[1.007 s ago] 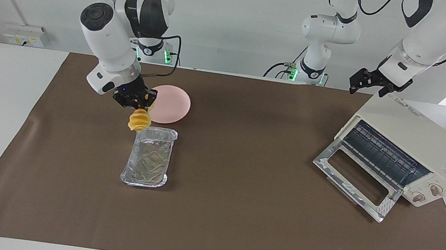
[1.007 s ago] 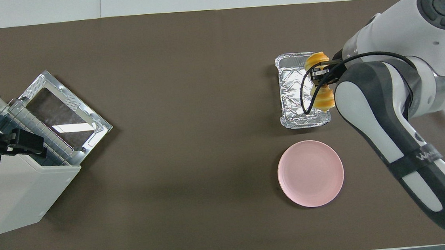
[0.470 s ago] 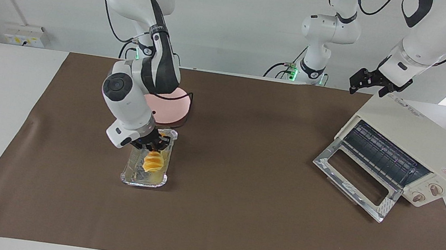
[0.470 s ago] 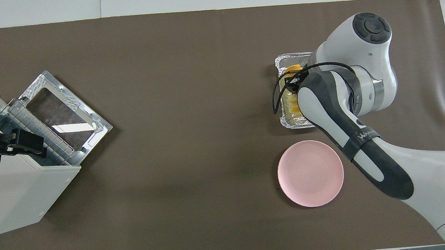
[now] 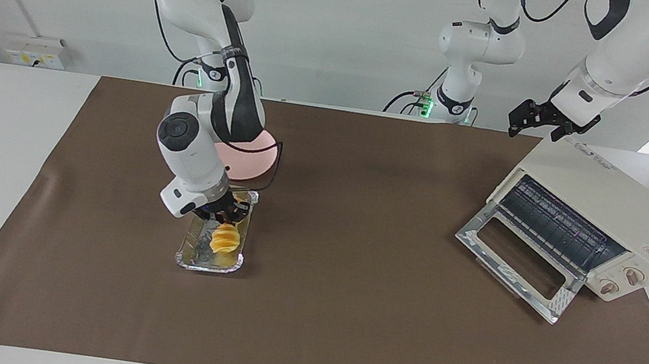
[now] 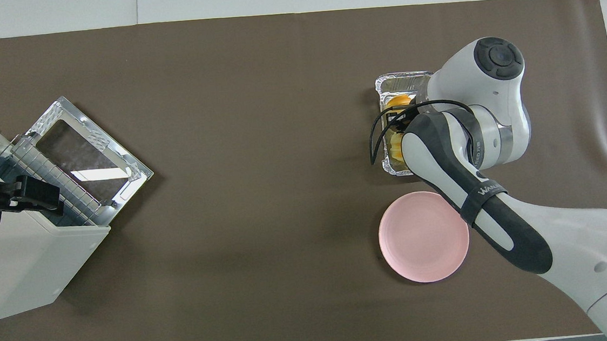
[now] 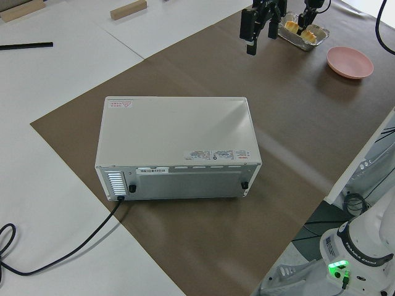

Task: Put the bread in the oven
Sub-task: 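Carry the bread with the right gripper and lower it into the foil tray, then grasp the foil tray rim with the right gripper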

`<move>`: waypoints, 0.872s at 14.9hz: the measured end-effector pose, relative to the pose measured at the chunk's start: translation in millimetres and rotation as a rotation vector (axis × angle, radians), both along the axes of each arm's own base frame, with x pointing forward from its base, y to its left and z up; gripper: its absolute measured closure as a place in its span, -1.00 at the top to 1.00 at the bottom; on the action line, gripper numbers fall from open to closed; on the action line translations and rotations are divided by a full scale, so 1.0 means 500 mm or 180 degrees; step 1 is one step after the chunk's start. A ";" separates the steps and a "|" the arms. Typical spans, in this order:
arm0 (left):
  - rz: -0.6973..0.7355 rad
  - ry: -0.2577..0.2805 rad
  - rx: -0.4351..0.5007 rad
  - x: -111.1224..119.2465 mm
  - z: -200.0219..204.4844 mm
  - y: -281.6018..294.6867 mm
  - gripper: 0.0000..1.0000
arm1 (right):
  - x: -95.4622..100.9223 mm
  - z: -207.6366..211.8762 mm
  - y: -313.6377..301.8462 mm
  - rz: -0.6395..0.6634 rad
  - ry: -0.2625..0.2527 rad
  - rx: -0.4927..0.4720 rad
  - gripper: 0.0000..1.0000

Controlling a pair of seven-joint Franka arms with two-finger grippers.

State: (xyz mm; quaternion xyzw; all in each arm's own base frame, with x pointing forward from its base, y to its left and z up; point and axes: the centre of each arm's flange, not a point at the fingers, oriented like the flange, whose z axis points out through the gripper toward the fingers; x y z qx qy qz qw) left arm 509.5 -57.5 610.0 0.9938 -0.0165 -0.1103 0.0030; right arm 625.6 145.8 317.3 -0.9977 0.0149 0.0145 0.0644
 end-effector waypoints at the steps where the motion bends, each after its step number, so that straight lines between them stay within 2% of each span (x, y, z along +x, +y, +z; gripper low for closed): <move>1: 0.0000 0.0000 0.0000 0.000 0.000 0.000 1.00 | -0.002 -0.007 -0.001 -0.0008 -0.0037 0.0002 -0.75; 3: 0.0000 0.0000 0.0000 0.000 0.000 0.000 1.00 | -0.005 -0.016 -0.002 -0.0015 -0.0054 0.0001 -0.48; 6: 0.0000 0.0000 0.0000 0.000 0.000 0.000 1.00 | -0.003 0.006 0.000 0.0006 -0.0108 0.0006 0.17; 10: 0.0000 0.0000 0.0000 0.000 0.000 0.000 1.00 | 0.010 0.105 -0.015 0.0155 -0.0117 -0.0020 0.91; 11: 0.0000 0.0000 0.0000 0.000 0.000 0.000 1.00 | 0.016 0.125 -0.037 0.0203 -0.0149 -0.0052 1.00; 13: 0.0000 0.0000 0.0000 0.000 0.000 0.000 1.00 | 0.026 0.133 -0.092 0.0202 -0.0177 -0.0078 1.00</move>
